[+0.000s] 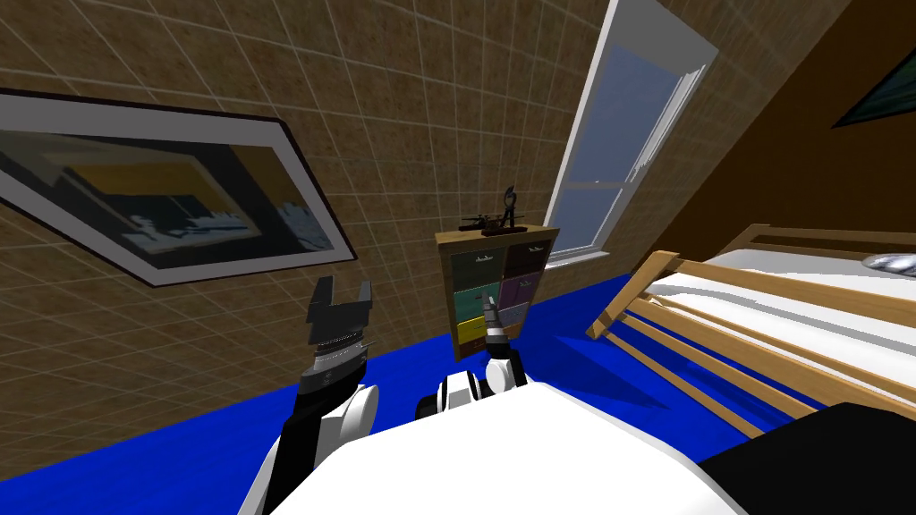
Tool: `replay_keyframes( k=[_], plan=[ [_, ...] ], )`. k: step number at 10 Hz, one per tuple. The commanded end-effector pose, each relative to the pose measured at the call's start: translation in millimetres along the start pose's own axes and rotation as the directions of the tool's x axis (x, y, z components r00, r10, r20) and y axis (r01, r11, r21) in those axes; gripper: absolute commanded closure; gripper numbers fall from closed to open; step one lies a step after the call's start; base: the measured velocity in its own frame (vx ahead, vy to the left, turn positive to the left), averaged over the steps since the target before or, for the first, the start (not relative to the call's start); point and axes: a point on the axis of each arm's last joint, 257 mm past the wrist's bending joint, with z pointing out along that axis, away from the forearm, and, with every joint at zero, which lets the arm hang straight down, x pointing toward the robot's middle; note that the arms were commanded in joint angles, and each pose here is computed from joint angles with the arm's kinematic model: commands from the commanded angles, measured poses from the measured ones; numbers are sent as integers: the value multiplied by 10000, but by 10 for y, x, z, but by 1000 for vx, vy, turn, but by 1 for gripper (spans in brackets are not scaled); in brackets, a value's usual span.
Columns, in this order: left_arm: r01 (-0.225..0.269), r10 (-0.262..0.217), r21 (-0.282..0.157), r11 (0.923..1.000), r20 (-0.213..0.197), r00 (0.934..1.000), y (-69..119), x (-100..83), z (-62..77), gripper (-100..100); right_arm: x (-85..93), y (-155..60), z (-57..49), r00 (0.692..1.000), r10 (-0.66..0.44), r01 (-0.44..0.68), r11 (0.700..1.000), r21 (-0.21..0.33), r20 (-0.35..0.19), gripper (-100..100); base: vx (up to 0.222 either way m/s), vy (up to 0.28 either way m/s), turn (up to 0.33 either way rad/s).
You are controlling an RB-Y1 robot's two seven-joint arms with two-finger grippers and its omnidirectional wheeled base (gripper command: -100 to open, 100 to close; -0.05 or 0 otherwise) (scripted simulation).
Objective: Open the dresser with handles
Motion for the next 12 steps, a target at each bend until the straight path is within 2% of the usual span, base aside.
replay_keyframes(
  k=[1, 2, 3, 4, 7, 12],
  plan=[
    [0, 0, 0, 10000, 0, 10000, 0, 0, 0, 0, -71, 170, -52, 9959, 902, -897, 9952, -396, 117, -100, 3, 5, 94],
    [0, 0, 0, 10000, 0, 10000, 0, 0, 0, 0, -71, 170, -52, 9925, 1222, -1216, 9918, -400, 104, -100, 3, 3, 58],
    [-1, 1, 0, 10000, 0, 10000, 0, 0, 0, 0, -112, 283, -79, 9876, 1562, -1549, 9857, -660, 151, -100, 3, 4, 100],
    [0, 0, 0, 10000, 0, 10000, 0, 0, 0, 0, -112, 283, -79, 9829, 1835, -1822, 9810, -664, 132, -100, 2, 2, 56],
    [-1, 1, 0, 10000, 0, 10000, 0, 0, 0, 0, -169, 498, -129, 9634, 2679, -2648, 9574, -1153, 117, -100, 1, 3, 89],
    [0, 0, 0, 10000, 0, 10000, 0, 0, 0, 0, -194, 693, -171, 9317, 3631, -3590, 9201, -1569, -26, -100, 0, 3, 65]
  ],
)
